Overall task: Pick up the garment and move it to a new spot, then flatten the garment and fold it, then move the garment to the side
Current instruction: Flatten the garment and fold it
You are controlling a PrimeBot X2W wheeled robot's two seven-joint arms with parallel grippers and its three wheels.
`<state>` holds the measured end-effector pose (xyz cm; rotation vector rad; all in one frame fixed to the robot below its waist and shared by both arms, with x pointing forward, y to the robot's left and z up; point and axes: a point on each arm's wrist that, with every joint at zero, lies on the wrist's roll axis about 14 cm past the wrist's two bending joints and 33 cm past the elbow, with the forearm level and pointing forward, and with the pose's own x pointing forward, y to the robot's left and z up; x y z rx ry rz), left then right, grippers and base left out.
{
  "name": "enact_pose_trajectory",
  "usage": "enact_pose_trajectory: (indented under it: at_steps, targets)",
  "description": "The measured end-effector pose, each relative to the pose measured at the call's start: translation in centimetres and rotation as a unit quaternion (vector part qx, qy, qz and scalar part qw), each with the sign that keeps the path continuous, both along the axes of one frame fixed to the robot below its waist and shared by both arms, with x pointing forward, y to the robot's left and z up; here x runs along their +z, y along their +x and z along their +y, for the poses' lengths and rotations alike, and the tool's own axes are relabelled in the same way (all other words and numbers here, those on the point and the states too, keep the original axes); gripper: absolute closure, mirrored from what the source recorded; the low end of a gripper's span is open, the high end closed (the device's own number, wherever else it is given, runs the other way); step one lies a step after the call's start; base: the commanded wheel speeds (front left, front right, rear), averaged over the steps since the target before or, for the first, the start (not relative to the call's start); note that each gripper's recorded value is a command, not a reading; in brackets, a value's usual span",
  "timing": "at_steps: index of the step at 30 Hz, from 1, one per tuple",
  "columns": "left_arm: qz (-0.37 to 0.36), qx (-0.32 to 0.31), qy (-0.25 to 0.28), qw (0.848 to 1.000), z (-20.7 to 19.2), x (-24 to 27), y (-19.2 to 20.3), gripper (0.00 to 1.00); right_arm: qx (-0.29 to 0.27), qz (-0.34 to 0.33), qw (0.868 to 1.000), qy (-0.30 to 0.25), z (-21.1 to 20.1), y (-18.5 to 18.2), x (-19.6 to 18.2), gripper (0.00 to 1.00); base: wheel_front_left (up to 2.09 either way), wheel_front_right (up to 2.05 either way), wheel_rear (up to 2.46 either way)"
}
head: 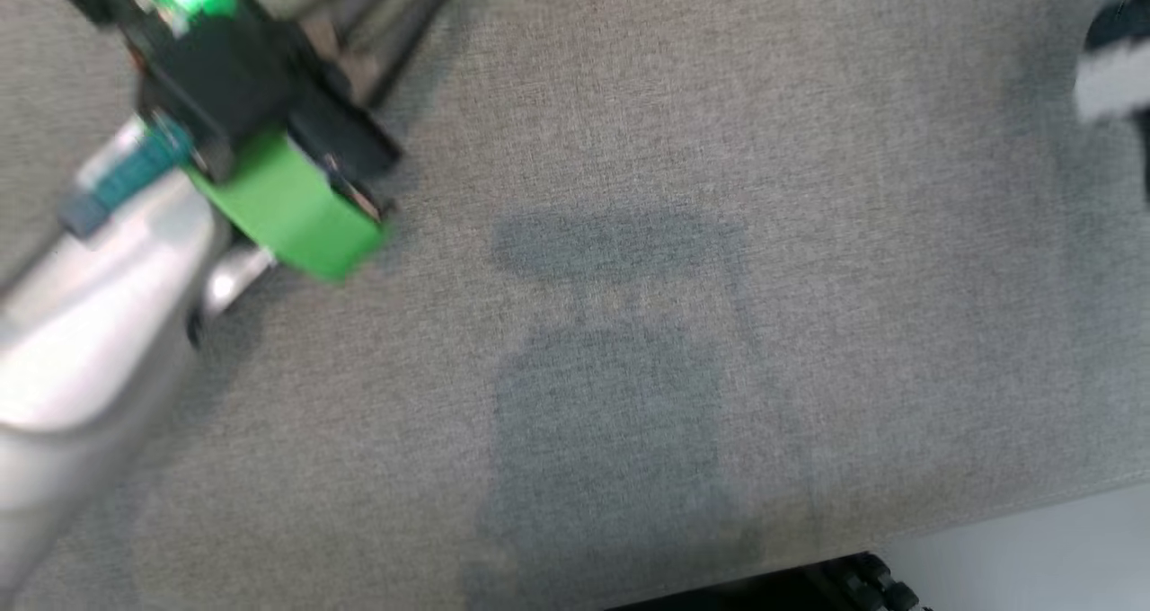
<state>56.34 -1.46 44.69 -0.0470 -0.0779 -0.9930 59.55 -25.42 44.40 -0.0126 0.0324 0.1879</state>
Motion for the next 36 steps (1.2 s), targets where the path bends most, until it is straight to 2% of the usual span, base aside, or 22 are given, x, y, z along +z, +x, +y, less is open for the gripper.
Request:
enact_pose_trajectory:
  at_steps: [3, 9, 16, 25, 30, 36]
  targets:
    - [0.018, -0.018, 0.015, 1.0, -0.2, -0.5, -3.5, 1.0, -0.005, 0.04, 0.999, 0.005, -0.5, -3.8, -1.6, 1.0, 0.0, 0.0, 0.0]
    - [0.044, -0.03, 0.03, 0.998, 0.0, -0.4, -9.1, 1.0, -0.008, 0.076, 0.997, 0.013, -0.4, -9.6, -2.3, 1.0, 0.0, 0.0, 0.0]
    - [0.056, -0.013, 0.013, 0.998, 0.7, 1.5, -13.6, 1.0, -0.004, 0.068, 0.997, 0.022, 0.2, -13.7, -0.3, 1.0, 0.0, 0.0, 0.0]
    - [0.045, 0.01, -0.026, 0.999, 1.3, 5.3, -18.0, 1.0, -0.023, 0.047, 0.999, 0.007, -2.2, -18.6, 3.0, 1.0, 0.0, 0.0, 0.0]
    - [0.022, 0.014, -0.036, 0.999, 1.1, 7.1, -18.7, 1.0, -0.008, 0.033, 0.999, -0.001, -1.7, -18.4, 4.8, 1.0, 0.0, 0.0, 0.0]
    - [0.055, 0.049, -0.068, 0.995, 0.6, 6.4, -16.6, 1.0, -0.005, 0.044, 0.999, -0.01, -1.2, -14.1, 4.8, 1.0, 0.0, 0.0, 0.0]
